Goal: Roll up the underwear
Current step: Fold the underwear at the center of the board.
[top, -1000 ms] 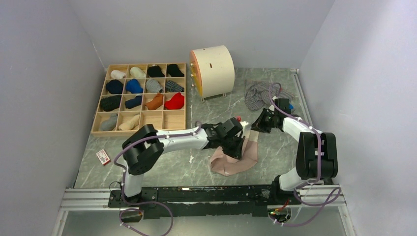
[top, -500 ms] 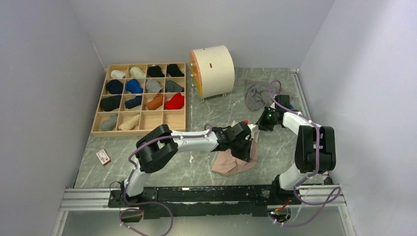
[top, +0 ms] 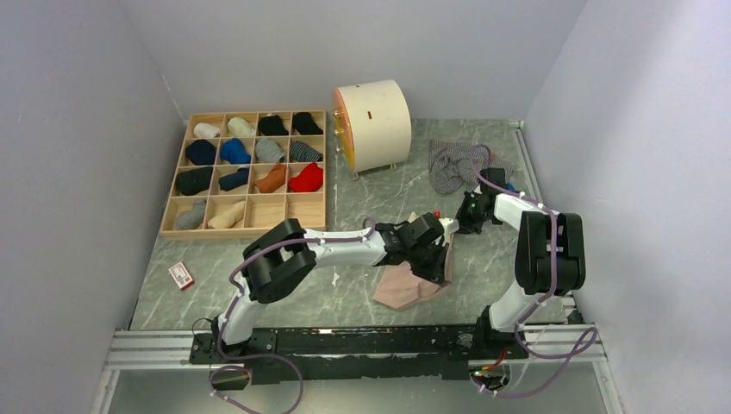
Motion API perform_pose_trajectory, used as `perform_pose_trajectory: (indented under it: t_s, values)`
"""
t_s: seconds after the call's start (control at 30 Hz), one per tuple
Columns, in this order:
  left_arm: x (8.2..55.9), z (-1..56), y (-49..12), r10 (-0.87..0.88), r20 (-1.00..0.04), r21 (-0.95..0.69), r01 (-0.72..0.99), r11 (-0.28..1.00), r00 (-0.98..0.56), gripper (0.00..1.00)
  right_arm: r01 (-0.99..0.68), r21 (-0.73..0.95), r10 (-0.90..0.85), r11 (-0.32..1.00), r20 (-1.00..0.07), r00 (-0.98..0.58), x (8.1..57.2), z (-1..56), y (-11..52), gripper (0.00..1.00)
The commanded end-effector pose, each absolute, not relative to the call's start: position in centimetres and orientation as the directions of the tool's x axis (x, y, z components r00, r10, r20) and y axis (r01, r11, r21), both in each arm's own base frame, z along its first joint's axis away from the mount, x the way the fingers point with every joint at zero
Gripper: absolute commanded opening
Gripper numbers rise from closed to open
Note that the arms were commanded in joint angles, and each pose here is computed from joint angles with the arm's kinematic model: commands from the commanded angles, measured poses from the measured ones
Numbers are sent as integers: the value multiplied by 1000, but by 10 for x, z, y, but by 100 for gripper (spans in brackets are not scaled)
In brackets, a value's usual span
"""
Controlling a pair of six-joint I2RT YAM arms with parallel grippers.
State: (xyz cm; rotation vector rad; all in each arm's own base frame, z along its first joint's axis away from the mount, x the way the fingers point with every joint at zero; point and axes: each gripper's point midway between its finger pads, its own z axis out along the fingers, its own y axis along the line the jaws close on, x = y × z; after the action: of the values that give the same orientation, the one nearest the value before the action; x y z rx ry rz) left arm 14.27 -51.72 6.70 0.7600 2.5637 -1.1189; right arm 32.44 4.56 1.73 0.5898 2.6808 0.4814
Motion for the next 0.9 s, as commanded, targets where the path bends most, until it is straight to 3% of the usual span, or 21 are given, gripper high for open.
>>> perform_pose_trajectory:
  t_s: [0.0,0.33,0.37,0.5,0.67,0.7,0.77,0.87]
  values:
    - [112,94,-531,428,-375,-671,559,487,-822,5,306,381,449,872,-377,-810,354,25,31,0]
    - [114,80,-536,418,-364,-675,544,498,-833,5,315,365,448,876,-377,-810,354,25,28,0]
    - [115,77,-534,421,-361,-663,547,511,-832,8,323,361,453,875,-374,-809,353,25,27,0]
    - [115,77,-527,420,-381,-651,561,510,-824,37,355,329,468,875,-389,-794,353,28,18,1]
    - [118,108,-518,389,-455,-647,598,474,-801,49,368,343,491,864,-419,-764,353,41,14,5]
    - [118,117,-516,390,-470,-645,610,461,-792,50,352,357,484,865,-417,-769,353,43,18,10]
    - [119,133,-509,383,-503,-633,632,446,-774,52,316,383,466,868,-409,-785,354,45,24,36]
    - [124,150,-486,377,-548,-599,665,447,-747,54,336,351,466,874,-408,-785,350,53,18,45]
